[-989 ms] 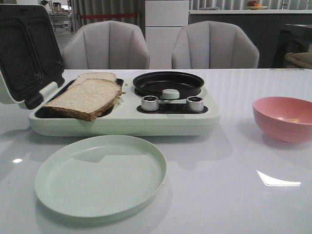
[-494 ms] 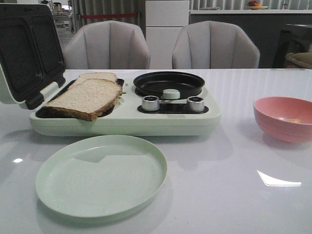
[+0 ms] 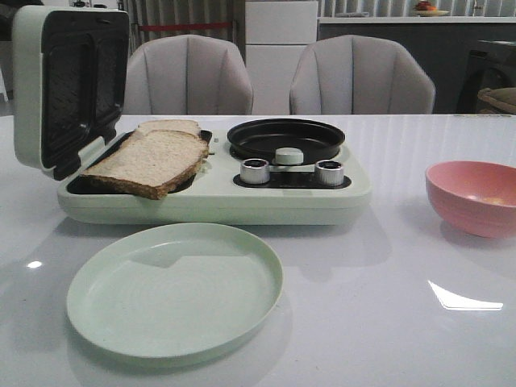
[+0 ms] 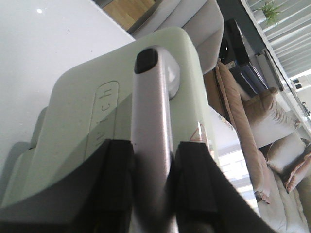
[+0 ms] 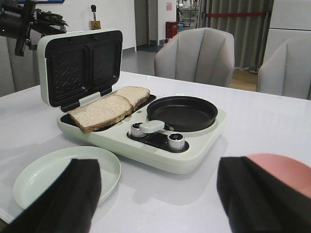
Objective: Make breakfast with bread and shrimp
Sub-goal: 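Swing the lid down over the bread with the left gripper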
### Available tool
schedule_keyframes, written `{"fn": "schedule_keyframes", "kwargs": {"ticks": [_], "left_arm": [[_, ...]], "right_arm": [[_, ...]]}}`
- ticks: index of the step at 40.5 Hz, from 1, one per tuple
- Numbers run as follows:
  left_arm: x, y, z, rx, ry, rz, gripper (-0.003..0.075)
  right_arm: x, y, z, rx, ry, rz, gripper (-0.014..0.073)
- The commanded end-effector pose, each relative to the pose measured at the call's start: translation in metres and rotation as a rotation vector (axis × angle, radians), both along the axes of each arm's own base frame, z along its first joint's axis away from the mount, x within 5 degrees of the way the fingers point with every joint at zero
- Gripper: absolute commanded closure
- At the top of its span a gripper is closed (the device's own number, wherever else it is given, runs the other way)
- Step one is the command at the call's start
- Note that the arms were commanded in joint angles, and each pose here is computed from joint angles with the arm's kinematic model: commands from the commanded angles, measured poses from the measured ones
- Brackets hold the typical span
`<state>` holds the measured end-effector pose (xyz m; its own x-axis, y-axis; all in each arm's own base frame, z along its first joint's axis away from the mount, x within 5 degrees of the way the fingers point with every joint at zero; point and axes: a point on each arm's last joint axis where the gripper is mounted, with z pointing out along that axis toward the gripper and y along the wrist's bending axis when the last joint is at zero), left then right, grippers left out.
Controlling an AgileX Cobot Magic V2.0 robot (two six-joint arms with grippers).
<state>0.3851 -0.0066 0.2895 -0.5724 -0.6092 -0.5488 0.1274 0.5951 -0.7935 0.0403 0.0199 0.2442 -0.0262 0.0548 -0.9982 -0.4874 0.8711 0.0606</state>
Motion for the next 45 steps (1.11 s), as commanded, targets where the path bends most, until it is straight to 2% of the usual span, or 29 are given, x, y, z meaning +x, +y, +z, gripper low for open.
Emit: {"fn": "schedule_keyframes", "kwargs": {"ticks": [1,10,20,24,37,45], "left_arm": [[-0.003,-0.029,0.012,0.065,-0.082,-0.111,0.068],[-0.007,-0.074,0.004,0.25,-0.101,-0.188,0.068],[-0.018,-0.125,-0.008,0.623,-0.181,-0.289,0.068],[-0.02,-0.133,-0.01,0.704,-0.215,-0.297,0.068],[-0.017,-0.14,-0.029,0.738,-0.185,-0.356,0.068],[-0.017,-0.14,-0.029,0.742,-0.186,-0.358,0.068]], "right_arm": [[-0.004,-0.001,0.017,0.057,-0.115,0.009,0.0001],[-0.004,-0.001,0.017,0.057,-0.115,0.009,0.0001],[-0.004,-0.001,0.017,0.057,-0.115,0.009,0.0001],[-0.004,-0.001,0.017,0.057,-0.115,0.009,0.0001],[-0.004,-0.001,0.017,0.057,-0.115,0.009,0.0001],[-0.004,-0.001,0.017,0.057,-0.115,0.009,0.0001]]}}
